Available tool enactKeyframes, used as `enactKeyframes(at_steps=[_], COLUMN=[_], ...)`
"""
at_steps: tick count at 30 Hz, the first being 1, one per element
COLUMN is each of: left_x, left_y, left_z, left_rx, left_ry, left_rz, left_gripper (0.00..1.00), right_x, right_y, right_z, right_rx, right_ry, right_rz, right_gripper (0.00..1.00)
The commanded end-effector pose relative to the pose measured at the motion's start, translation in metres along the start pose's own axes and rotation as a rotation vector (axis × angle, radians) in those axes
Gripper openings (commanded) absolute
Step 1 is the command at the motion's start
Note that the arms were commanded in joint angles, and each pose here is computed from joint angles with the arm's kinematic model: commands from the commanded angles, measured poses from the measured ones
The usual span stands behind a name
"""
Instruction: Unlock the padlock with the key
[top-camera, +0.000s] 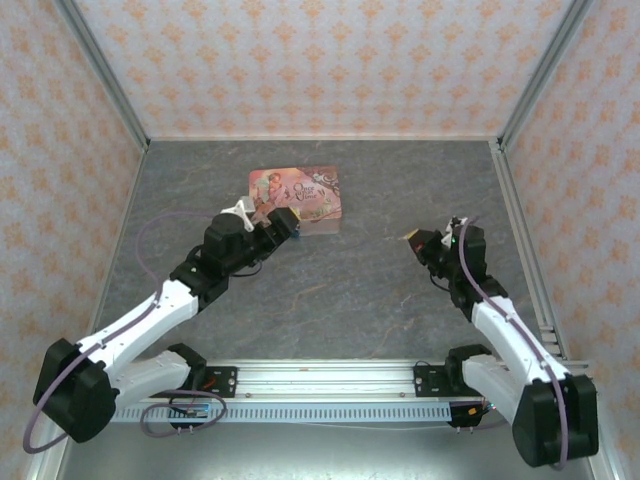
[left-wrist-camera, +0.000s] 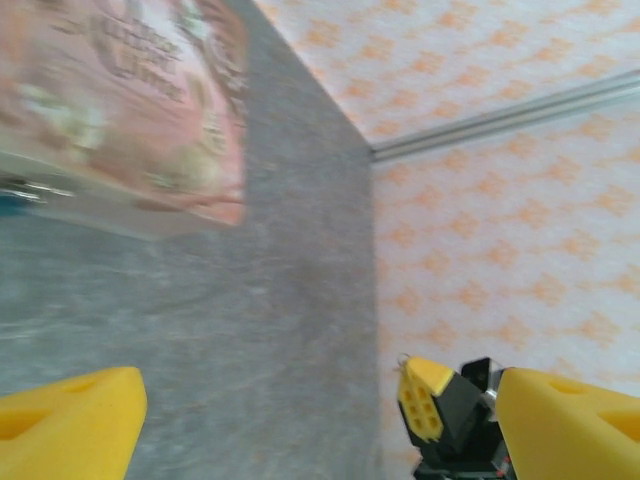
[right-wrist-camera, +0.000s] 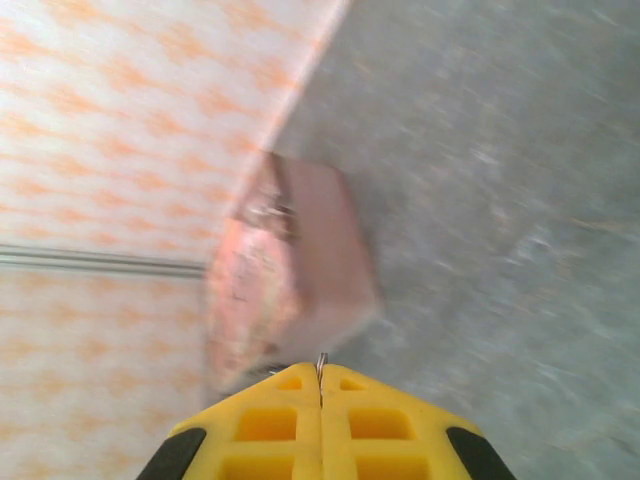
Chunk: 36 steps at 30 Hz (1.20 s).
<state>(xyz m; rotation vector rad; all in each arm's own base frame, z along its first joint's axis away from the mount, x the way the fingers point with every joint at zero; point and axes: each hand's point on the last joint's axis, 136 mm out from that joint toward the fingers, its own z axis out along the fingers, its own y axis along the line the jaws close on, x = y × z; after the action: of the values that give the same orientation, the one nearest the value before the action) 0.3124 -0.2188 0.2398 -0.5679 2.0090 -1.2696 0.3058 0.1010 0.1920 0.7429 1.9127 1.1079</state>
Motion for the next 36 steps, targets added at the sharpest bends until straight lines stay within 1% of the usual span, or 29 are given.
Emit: enactKeyframes(at_steps=[1, 5, 7, 11, 16, 20, 24, 30, 36], left_x=[-0.006, 0.004, 0.013, 0.032, 0.048, 0.056, 0.066, 0.075, 0.082], left_y=[-0.052, -0.082, -0.096, -0.122, -0.137, -0.143, -0.146, -0.146, -0.146], left_z=[0.006, 0.019, 0.026, 0.043, 0.060, 0.070, 0.080, 0.091, 0.097], left_rx=[0.145, 0.211, 0.241, 0.299, 0.329, 0.329, 0.331, 0.328, 0.323], left_ry=[-0.059, -0.077, -0.070, -0.045, -0.020, -0.008, 0.019, 0.046, 0.065], left_rz=[-0.088, -0.112, -0.116, -0.112, -0.110, -0.097, -0.103, -0.111, -0.108], left_gripper=[0.87, 0.82, 0.81, 0.77, 0.71, 0.66, 0.59, 0.48, 0.41], right_x=[-0.027, -0.030, -0.028, -0.019, -0.006, 0.004, 0.009, 0.011, 0.013], right_y=[0.049, 0.072, 0.082, 0.103, 0.118, 0.123, 0.124, 0.126, 0.125], right_z=[-0.016, -0.029, -0.032, -0.036, -0.038, -0.038, -0.038, -0.038, -0.035], right_rx=[-0.196, -0.301, -0.342, -0.400, -0.430, -0.441, -0.444, -0.449, -0.439], right_ry=[-0.162, -0.225, -0.232, -0.220, -0.189, -0.167, -0.149, -0.141, -0.131], right_rz=[0.072, 0.115, 0.129, 0.129, 0.117, 0.118, 0.120, 0.123, 0.123], right_gripper=[0.00, 0.00, 0.00, 0.00, 0.00, 0.00, 0.00, 0.00, 0.00])
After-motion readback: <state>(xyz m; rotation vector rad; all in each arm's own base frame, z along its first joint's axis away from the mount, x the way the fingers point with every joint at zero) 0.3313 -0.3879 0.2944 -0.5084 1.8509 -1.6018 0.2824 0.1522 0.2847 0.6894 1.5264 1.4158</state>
